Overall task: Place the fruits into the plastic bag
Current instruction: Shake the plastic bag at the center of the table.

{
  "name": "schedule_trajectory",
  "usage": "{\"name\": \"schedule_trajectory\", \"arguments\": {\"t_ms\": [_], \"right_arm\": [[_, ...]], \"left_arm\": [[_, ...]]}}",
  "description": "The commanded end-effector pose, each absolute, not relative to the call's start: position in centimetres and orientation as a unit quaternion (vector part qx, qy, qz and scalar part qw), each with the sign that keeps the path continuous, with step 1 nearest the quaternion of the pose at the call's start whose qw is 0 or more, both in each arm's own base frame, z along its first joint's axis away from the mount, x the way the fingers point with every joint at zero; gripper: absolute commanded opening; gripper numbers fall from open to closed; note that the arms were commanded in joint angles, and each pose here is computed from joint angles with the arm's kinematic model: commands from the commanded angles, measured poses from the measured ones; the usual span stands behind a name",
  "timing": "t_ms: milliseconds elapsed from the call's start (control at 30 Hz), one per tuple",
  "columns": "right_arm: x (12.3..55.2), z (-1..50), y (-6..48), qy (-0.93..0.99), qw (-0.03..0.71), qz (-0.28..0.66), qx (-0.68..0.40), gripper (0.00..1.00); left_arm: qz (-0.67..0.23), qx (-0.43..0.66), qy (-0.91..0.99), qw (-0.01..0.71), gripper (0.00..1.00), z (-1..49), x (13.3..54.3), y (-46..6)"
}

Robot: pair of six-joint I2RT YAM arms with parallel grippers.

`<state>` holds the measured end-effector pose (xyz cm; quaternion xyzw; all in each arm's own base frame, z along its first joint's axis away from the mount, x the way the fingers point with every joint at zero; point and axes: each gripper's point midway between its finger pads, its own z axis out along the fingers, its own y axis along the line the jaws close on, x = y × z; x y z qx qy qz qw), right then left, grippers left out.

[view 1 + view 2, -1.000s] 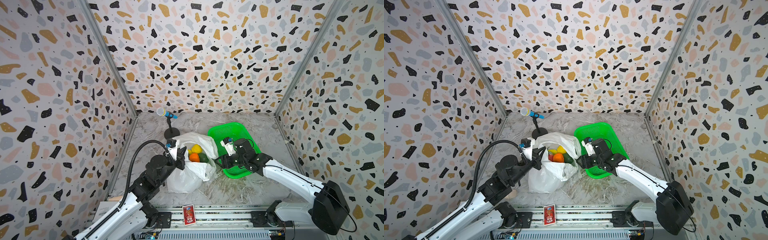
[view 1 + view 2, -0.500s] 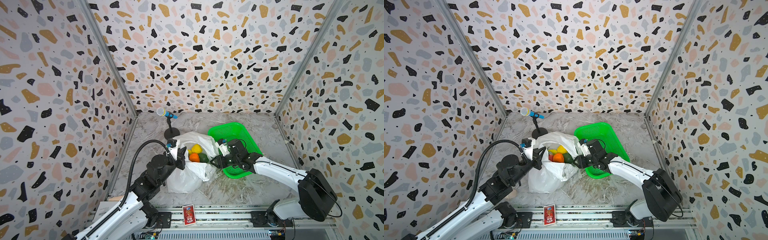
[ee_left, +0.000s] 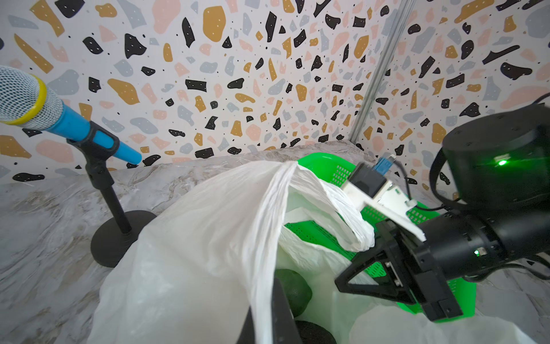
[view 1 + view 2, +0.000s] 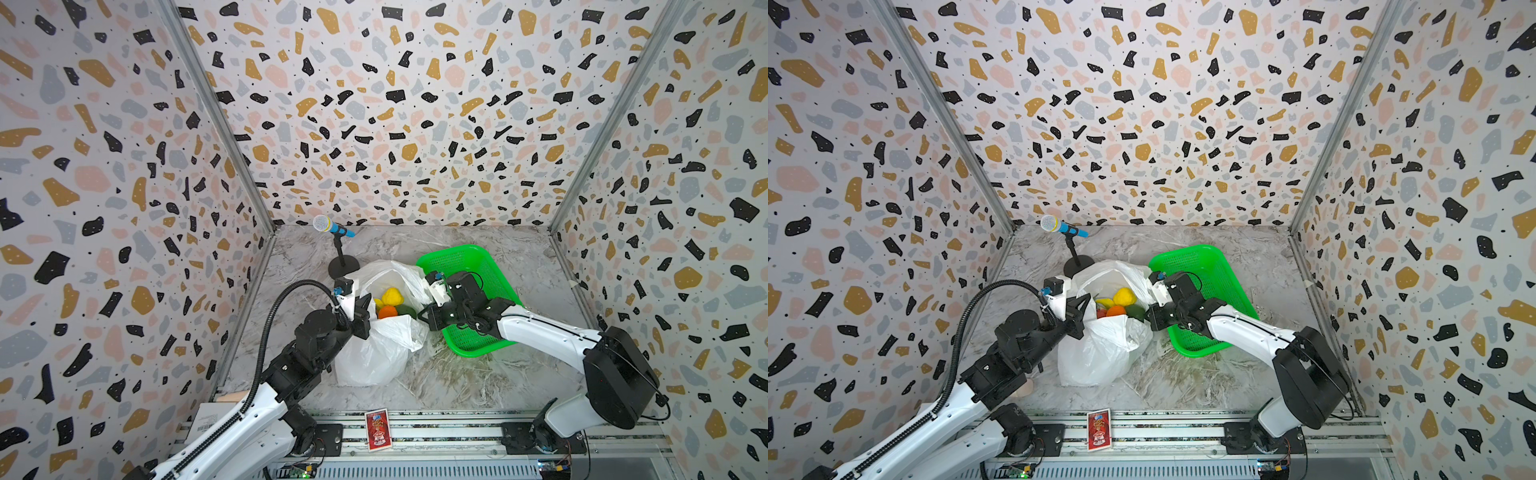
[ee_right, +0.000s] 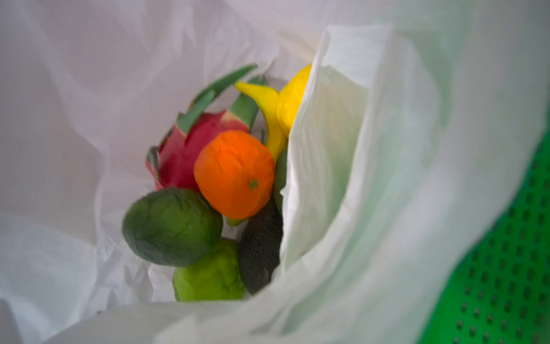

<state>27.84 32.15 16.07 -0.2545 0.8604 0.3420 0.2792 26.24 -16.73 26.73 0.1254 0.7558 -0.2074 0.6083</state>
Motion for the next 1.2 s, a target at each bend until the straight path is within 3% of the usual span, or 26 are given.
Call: {"name": "schedule_trajectory", "arguments": {"t_ms": [0,233,500,667,967,1000,1100,1133,1167], "right_arm": [[29.2,25.8,32.1,0.811,0.384,0.348,-0.271,0.00],[29.4,34.1,31.2,0.772,0.458,0.354,-0.264,0.00],[29.1,31.6,29.4,0.795,0.450,0.334,-0.232,0.00],[30.6,31.1,25.0,0.815,0.479,0.292,-0.148,0.00],[31.4,27.8,21.4,0.833,0.448,0.319,-0.071,0.01],[31.4,27.9,21.3,0.831,0.449,0.320,-0.071,0.05],[31.5,28.4,20.9,0.829,0.456,0.317,-0.068,0.39],[31.6,28.6,20.7,0.827,0.460,0.315,-0.066,0.50],[31.7,28.8,20.3,0.827,0.464,0.311,-0.061,0.58]], "left_arm": [[-0.188,0.094,0.745,0.633,0.00,27.6,27.0,-15.5],[-0.169,0.080,0.743,0.643,0.00,28.5,28.4,-15.5],[-0.179,0.084,0.730,0.654,0.00,30.3,29.7,-16.8],[-0.196,0.101,0.724,0.653,0.00,31.5,30.4,-18.4],[-0.275,0.113,0.717,0.630,0.00,32.0,31.2,-21.9],[-0.280,0.119,0.717,0.628,0.00,31.9,31.1,-22.2],[-0.292,0.142,0.714,0.620,0.00,32.0,30.5,-22.9],[-0.292,0.142,0.716,0.618,0.14,32.2,30.4,-22.8],[-0.290,0.139,0.716,0.620,0.36,32.5,30.4,-22.7]]}}
